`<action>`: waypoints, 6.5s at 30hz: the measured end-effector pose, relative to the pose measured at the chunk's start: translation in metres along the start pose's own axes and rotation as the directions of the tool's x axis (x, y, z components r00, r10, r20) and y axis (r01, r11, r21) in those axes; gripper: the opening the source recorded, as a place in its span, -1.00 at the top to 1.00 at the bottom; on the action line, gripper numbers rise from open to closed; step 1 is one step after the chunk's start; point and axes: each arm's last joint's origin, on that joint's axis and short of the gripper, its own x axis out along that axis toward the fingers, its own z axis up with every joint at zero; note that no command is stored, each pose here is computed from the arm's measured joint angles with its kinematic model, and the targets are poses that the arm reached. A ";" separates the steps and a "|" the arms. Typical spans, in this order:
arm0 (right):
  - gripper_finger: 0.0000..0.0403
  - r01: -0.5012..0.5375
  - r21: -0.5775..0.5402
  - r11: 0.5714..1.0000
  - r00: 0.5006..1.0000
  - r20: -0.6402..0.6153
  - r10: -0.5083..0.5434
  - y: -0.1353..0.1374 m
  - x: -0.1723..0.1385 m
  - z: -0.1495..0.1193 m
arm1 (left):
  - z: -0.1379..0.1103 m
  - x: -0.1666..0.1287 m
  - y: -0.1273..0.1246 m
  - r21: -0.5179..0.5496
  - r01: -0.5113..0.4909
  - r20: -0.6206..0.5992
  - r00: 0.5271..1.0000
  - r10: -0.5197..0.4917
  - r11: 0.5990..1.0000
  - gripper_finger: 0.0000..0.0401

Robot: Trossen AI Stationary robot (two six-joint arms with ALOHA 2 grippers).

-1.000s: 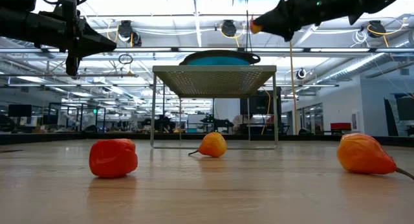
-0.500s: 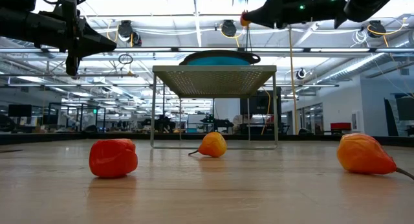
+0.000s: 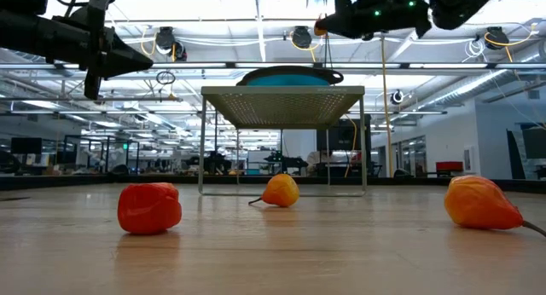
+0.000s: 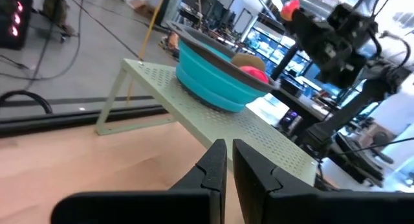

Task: Pick & Place Fruit
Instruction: Put the peach into the blue strainer bowl on the shelf

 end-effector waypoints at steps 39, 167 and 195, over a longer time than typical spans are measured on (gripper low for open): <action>0.44 -0.138 0.474 0.870 0.808 -0.454 0.376 -0.054 0.064 -0.035 | 0.000 0.000 0.000 0.030 -0.012 0.007 1.000 0.012 0.999 0.87; 1.00 -0.328 0.515 0.792 0.889 -0.116 0.443 0.000 -0.160 -0.025 | 0.000 0.000 0.000 -0.061 -0.008 0.005 1.000 0.008 0.998 0.87; 1.00 -0.487 0.634 0.601 0.847 0.173 0.503 0.022 -0.180 -0.065 | 0.000 0.000 0.000 0.014 -0.009 0.006 1.000 0.009 1.000 0.87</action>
